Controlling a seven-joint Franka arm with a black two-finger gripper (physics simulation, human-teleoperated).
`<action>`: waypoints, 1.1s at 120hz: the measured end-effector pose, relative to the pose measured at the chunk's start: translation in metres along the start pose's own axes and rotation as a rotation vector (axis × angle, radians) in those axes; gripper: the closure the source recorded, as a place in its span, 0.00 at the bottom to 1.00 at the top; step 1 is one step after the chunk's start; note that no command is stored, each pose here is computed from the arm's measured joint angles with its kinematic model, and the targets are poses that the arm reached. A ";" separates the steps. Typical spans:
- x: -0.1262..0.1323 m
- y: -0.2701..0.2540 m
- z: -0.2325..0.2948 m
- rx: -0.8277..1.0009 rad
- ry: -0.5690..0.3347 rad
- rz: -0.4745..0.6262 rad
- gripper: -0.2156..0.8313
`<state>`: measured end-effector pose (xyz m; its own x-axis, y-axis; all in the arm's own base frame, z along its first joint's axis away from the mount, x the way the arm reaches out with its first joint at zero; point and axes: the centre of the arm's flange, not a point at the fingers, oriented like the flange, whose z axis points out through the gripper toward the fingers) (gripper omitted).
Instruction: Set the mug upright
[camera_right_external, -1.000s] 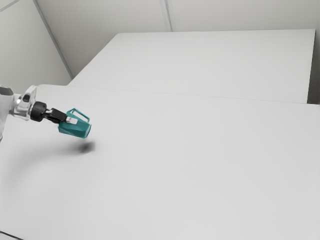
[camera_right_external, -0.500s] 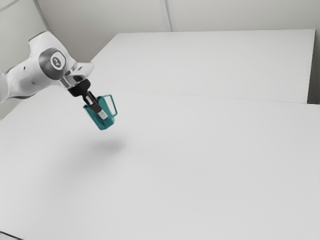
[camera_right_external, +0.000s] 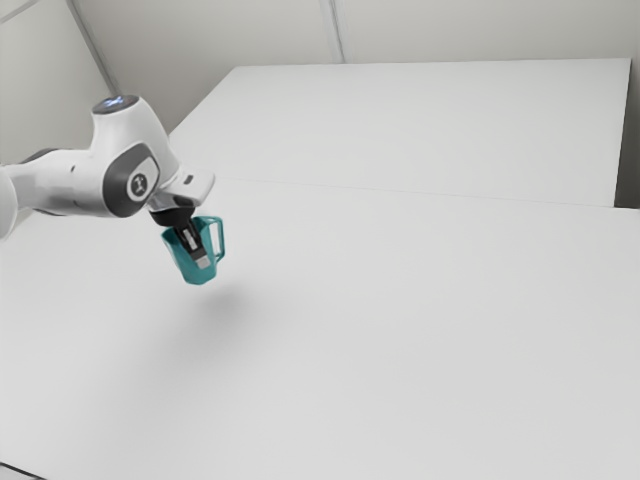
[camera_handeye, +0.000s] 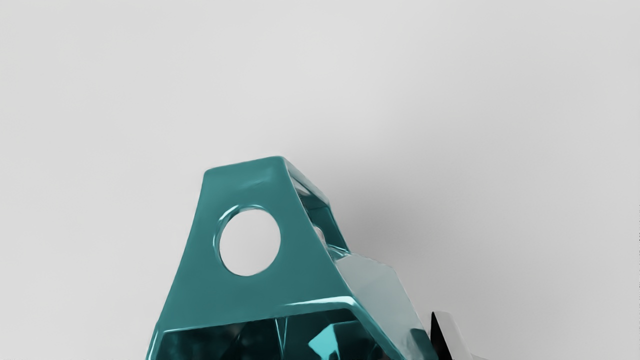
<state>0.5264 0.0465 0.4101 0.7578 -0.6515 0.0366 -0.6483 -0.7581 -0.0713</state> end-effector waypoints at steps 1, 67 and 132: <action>0.000 0.001 0.001 0.003 -0.001 0.000 0.95; -0.007 0.037 0.055 0.146 0.059 -0.072 0.95; -0.015 0.020 0.075 0.166 0.100 -0.194 0.95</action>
<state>0.5077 0.0436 0.3333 0.8503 -0.5004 0.1630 -0.4643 -0.8591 -0.2152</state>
